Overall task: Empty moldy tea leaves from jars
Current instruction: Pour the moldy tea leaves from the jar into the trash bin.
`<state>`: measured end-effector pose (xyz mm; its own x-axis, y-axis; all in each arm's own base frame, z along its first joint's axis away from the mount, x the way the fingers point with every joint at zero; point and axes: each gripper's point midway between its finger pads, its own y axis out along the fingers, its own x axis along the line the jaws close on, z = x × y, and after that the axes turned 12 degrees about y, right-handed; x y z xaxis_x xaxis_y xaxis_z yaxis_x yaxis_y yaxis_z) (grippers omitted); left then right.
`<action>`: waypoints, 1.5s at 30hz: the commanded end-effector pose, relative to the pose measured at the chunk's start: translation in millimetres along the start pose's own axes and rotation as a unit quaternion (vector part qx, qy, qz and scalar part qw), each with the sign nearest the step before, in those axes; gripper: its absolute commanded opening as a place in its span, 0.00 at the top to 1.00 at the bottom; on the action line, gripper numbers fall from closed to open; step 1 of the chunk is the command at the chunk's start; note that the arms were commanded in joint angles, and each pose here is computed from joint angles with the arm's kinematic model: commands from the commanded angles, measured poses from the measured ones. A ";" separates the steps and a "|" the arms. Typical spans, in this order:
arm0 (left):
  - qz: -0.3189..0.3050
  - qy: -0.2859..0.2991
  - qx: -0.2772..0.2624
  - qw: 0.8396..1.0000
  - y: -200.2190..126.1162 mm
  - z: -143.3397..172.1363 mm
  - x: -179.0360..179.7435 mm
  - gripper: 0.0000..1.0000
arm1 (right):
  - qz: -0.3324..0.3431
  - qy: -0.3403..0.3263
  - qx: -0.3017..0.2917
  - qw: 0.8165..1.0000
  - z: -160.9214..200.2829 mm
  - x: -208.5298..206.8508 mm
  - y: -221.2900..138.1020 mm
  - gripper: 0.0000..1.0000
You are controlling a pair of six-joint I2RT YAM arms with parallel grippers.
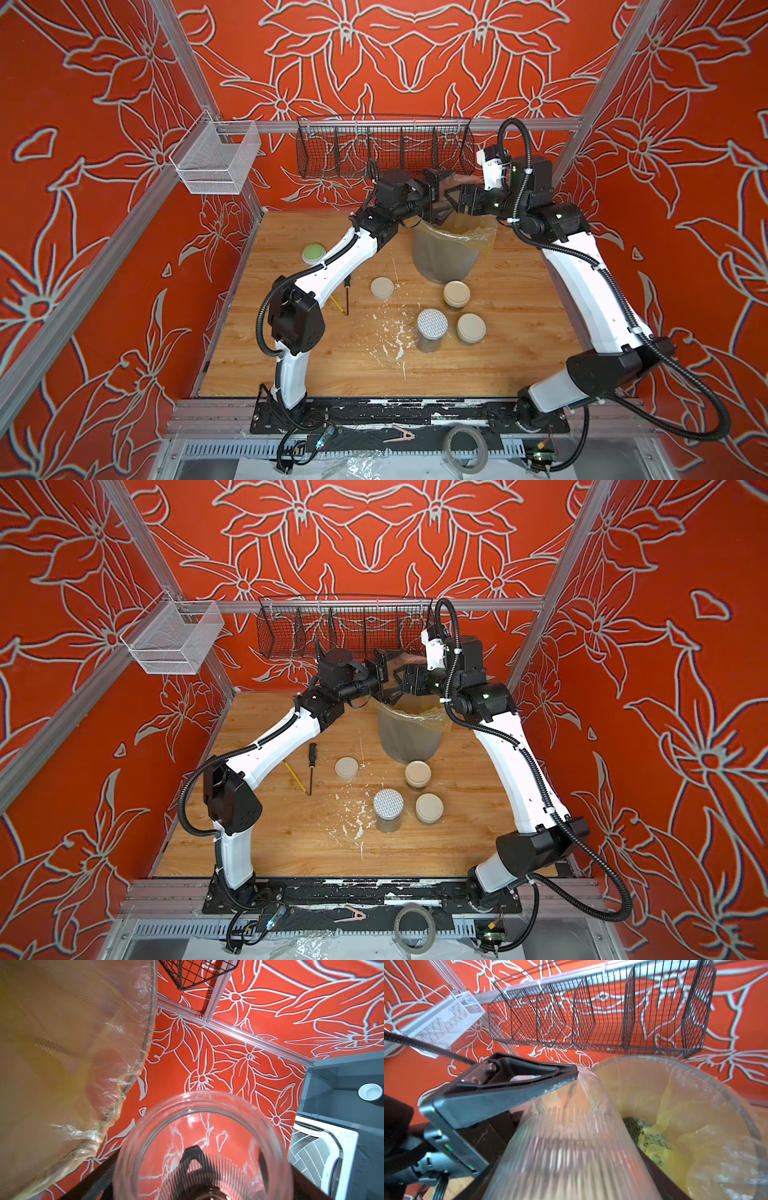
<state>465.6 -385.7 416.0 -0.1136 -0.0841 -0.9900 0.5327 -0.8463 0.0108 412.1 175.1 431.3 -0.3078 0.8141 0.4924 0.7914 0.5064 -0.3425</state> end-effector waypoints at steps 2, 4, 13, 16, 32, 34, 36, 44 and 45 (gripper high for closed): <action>0.038 -0.057 0.038 0.997 11.0 15.4 -13.0 0.03 | -0.033 -0.027 -0.086 0.995 -39.3 22.8 -20.1 1.00; 0.041 -0.087 0.041 0.995 15.5 16.7 -8.5 0.08 | -0.015 -0.026 -0.098 0.995 -43.5 17.0 -20.9 1.00; 0.067 -0.211 0.043 0.974 31.1 30.1 5.5 0.23 | 0.039 -0.006 -0.127 0.991 -56.6 -2.2 -19.0 1.00; 0.080 -0.226 0.047 0.970 32.3 36.6 2.1 0.23 | 0.039 0.004 -0.122 0.992 -55.4 -4.1 -12.1 1.00; 0.080 -0.053 -0.050 0.994 -12.5 -15.3 -10.1 0.03 | 0.049 0.026 -0.065 0.996 -41.6 -5.0 -9.5 1.00; 0.053 -0.026 -0.074 0.996 -25.6 -20.6 -8.1 0.03 | 0.058 0.026 -0.071 0.995 -45.2 -6.7 -12.8 1.00; 0.015 0.006 -0.110 0.994 -43.5 -26.7 -3.0 0.03 | 0.073 0.031 -0.079 0.994 -49.3 -10.4 -15.6 1.00; -0.127 0.131 -0.247 0.952 -131.4 -47.9 14.7 0.03 | 0.149 0.010 -0.057 0.987 -50.3 -34.3 -9.9 1.00; -0.138 0.152 -0.255 0.945 -142.7 -50.0 15.1 0.03 | 0.156 0.004 -0.040 0.987 -46.1 -36.7 -7.7 1.00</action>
<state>436.5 -275.4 421.1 -0.0661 0.1050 -0.9923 0.8169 -0.5654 -0.1143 437.4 136.5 451.9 -0.0738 0.8999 0.4299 0.8831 0.2592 -0.3911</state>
